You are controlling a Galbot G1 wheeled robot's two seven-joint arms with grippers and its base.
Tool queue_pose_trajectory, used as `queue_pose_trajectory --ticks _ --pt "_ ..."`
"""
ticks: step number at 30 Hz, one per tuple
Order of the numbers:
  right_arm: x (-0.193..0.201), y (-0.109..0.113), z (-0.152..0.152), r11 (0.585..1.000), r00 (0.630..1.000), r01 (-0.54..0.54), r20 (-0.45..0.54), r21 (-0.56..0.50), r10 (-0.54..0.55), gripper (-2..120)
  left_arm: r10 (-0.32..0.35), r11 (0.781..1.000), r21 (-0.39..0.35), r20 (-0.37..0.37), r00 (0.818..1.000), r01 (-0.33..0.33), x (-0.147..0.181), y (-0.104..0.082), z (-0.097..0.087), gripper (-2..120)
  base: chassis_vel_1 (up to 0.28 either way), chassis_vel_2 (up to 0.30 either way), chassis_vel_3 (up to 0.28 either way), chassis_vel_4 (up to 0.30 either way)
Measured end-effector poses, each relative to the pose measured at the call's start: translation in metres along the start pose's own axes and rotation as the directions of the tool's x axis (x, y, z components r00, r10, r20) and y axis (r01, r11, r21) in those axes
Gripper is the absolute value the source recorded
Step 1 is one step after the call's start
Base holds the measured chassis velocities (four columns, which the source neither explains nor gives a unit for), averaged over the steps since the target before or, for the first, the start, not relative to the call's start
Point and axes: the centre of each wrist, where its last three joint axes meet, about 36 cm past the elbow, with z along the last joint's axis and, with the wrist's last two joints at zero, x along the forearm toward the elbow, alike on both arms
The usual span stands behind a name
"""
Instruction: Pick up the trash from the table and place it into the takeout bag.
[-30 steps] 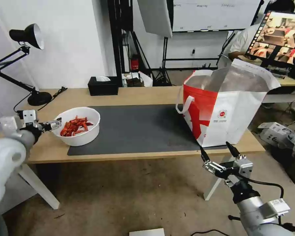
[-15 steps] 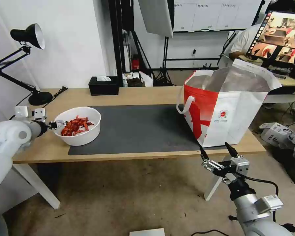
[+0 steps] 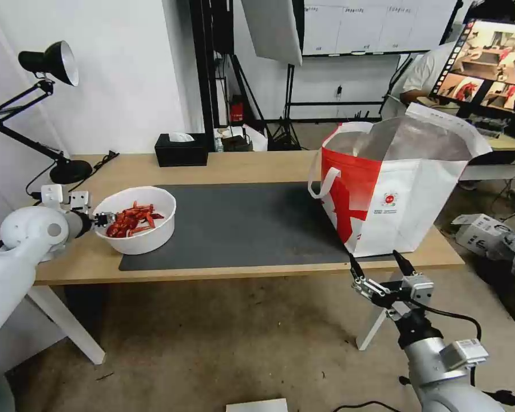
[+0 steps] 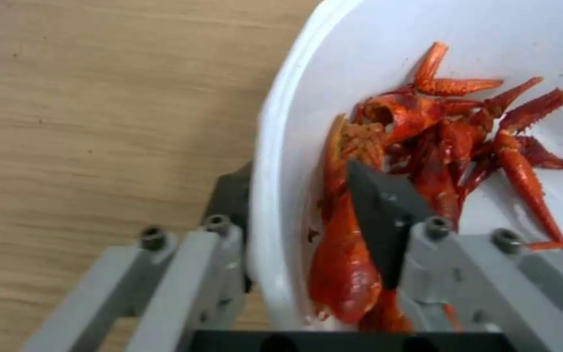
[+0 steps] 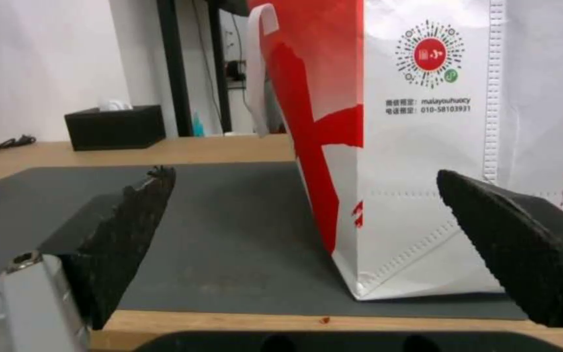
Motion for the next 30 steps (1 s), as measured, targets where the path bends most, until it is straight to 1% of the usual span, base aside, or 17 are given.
queue_pose_trajectory --ticks 1,4,5,7,9,10,13,14,17,18,21,22,24,25,26,29,30 --pt "0.000 0.000 0.000 1.000 1.000 0.000 0.000 0.000 0.000 100 0.000 1.000 0.000 0.000 1.000 0.000 0.000 0.000 0.000 31 0.000 0.000 0.000 0.000" --pt "-0.001 0.000 0.001 1.000 1.000 -0.003 -0.001 -0.002 0.003 100 0.008 0.999 0.031 -0.009 1.000 -0.008 0.001 -0.002 -0.002 18 0.000 0.000 0.000 0.000" --pt "-0.001 0.000 0.001 1.000 1.000 -0.003 -0.001 -0.002 0.003 100 0.008 0.999 0.031 -0.009 1.000 -0.008 0.001 -0.002 -0.002 18 0.000 0.000 0.000 0.000" --pt "-0.002 0.001 0.002 1.000 1.000 -0.005 -0.005 -0.002 0.005 100 0.012 0.999 0.045 -0.011 1.000 -0.011 0.002 -0.003 -0.003 7 0.000 0.000 0.000 0.000" --pt "-0.002 0.000 0.002 1.000 1.000 -0.006 -0.005 -0.001 0.006 100 0.012 0.999 0.050 -0.011 1.000 -0.012 0.002 -0.003 -0.004 5 0.000 0.000 0.000 0.000" --pt "-0.003 0.000 0.002 1.000 1.000 -0.008 -0.008 0.000 0.008 100 0.013 0.998 0.066 -0.015 1.000 -0.012 0.003 -0.004 -0.006 0 0.000 0.000 0.000 0.000" --pt "-0.004 -0.001 0.003 1.000 1.000 -0.015 -0.020 0.005 0.015 100 0.027 0.994 0.111 -0.009 1.000 -0.026 0.013 -0.008 -0.014 0 0.000 0.000 0.000 0.000" --pt "-0.004 -0.001 0.003 1.000 1.000 -0.015 -0.020 0.005 0.015 100 0.027 0.994 0.111 -0.009 1.000 -0.026 0.013 -0.008 -0.014 0 0.000 0.000 0.000 0.000" --pt "-0.004 -0.003 0.003 1.000 0.999 -0.021 -0.037 0.012 0.022 100 0.048 0.987 0.152 0.018 0.999 -0.050 0.036 -0.016 -0.028 0 0.000 0.000 0.000 0.000" --pt "-0.004 -0.003 0.003 1.000 0.999 -0.021 -0.037 0.012 0.022 100 0.048 0.987 0.152 0.018 0.999 -0.050 0.036 -0.016 -0.028 0 0.000 0.000 0.000 0.000" --pt "-0.005 -0.005 0.003 1.000 0.998 -0.023 -0.062 0.012 0.023 100 0.089 0.980 0.175 0.066 0.994 -0.100 0.069 -0.032 -0.046 0 0.000 0.000 0.000 0.000" --pt "-0.005 -0.005 0.003 1.000 0.998 -0.023 -0.062 0.012 0.023 100 0.089 0.980 0.175 0.066 0.994 -0.100 0.069 -0.032 -0.046 0 0.000 0.000 0.000 0.000" --pt "-0.005 -0.007 0.003 1.000 0.997 -0.021 -0.076 0.015 0.023 100 0.120 0.973 0.185 0.091 0.989 -0.135 0.090 -0.046 -0.058 0 0.000 0.000 0.000 0.000" --pt "-0.006 -0.007 0.003 1.000 0.996 -0.019 -0.083 0.018 0.020 100 0.145 0.968 0.190 0.106 0.984 -0.163 0.105 -0.057 -0.066 0 0.000 0.000 0.000 0.000" --pt "-0.006 -0.007 0.003 1.000 0.996 -0.019 -0.083 0.018 0.020 100 0.145 0.968 0.190 0.106 0.984 -0.163 0.105 -0.057 -0.066 0 0.000 0.000 0.000 0.000" --pt "-0.006 -0.008 0.002 1.000 0.995 -0.012 -0.100 0.023 0.014 100 0.210 0.956 0.179 0.130 0.969 -0.231 0.136 -0.084 -0.082 0 0.000 0.000 0.000 0.000" --pt "-0.006 -0.008 0.002 1.000 0.995 -0.012 -0.100 0.023 0.014 100 0.210 0.956 0.179 0.130 0.969 -0.231 0.136 -0.084 -0.082 0 0.000 0.000 0.000 0.000"
